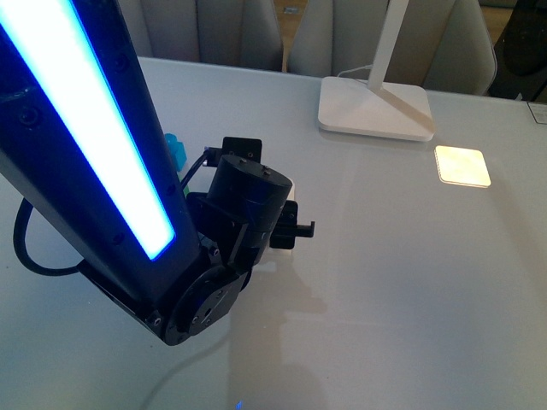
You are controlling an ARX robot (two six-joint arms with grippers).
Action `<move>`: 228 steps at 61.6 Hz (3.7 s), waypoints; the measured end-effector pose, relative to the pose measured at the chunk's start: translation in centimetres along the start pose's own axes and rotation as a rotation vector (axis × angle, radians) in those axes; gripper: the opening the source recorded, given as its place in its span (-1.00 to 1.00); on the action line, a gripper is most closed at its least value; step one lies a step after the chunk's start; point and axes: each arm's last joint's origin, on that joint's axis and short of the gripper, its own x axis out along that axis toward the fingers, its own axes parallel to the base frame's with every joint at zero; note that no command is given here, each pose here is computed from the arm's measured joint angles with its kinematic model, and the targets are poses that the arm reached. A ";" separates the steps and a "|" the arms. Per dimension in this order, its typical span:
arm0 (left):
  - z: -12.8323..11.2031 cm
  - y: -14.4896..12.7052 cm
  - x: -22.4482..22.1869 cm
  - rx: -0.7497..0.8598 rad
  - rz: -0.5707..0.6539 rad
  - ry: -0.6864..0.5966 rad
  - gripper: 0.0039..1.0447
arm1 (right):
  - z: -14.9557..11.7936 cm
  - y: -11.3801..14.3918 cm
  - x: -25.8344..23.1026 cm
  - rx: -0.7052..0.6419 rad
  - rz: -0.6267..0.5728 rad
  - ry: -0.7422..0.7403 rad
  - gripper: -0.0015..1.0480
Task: Insert yellow block into base center
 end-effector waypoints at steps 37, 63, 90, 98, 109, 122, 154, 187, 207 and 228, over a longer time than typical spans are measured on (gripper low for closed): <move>4.7 4.0 -8.5 -0.193 -0.100 -0.094 0.86 | 0.0 0.0 0.0 0.000 0.000 0.000 0.83; 5.4 12.7 -19.4 -0.157 0.004 -0.336 0.48 | 0.0 0.0 0.0 0.000 0.000 -0.001 0.83; 6.0 16.3 -28.5 -0.022 0.121 -0.639 -0.95 | 0.0 0.0 0.0 0.000 0.000 0.000 0.83; 6.2 17.1 -29.7 -0.009 0.108 -0.649 -0.95 | 0.0 0.0 0.0 0.000 0.000 0.000 0.83; 6.2 17.3 -31.2 -0.011 0.123 -0.654 -0.95 | 0.0 0.0 0.0 0.000 0.000 0.000 0.83; 5.7 17.1 -32.5 -0.011 0.124 -0.646 -0.95 | 0.0 0.0 0.0 0.000 0.000 0.000 0.83; 4.8 16.9 -34.1 -0.010 0.124 -0.655 -0.95 | 0.0 0.0 0.0 0.000 0.000 0.000 0.83; 3.6 16.7 -35.2 -0.010 0.124 -0.650 -0.95 | 0.0 0.0 0.0 0.000 0.000 0.000 0.83; 3.6 16.7 -35.2 -0.010 0.124 -0.650 -0.09 | 0.0 0.0 0.0 0.000 0.000 0.000 0.83; 3.6 16.7 -35.2 -0.008 0.125 -0.650 0.86 | 0.0 0.0 0.0 0.000 0.000 0.000 0.83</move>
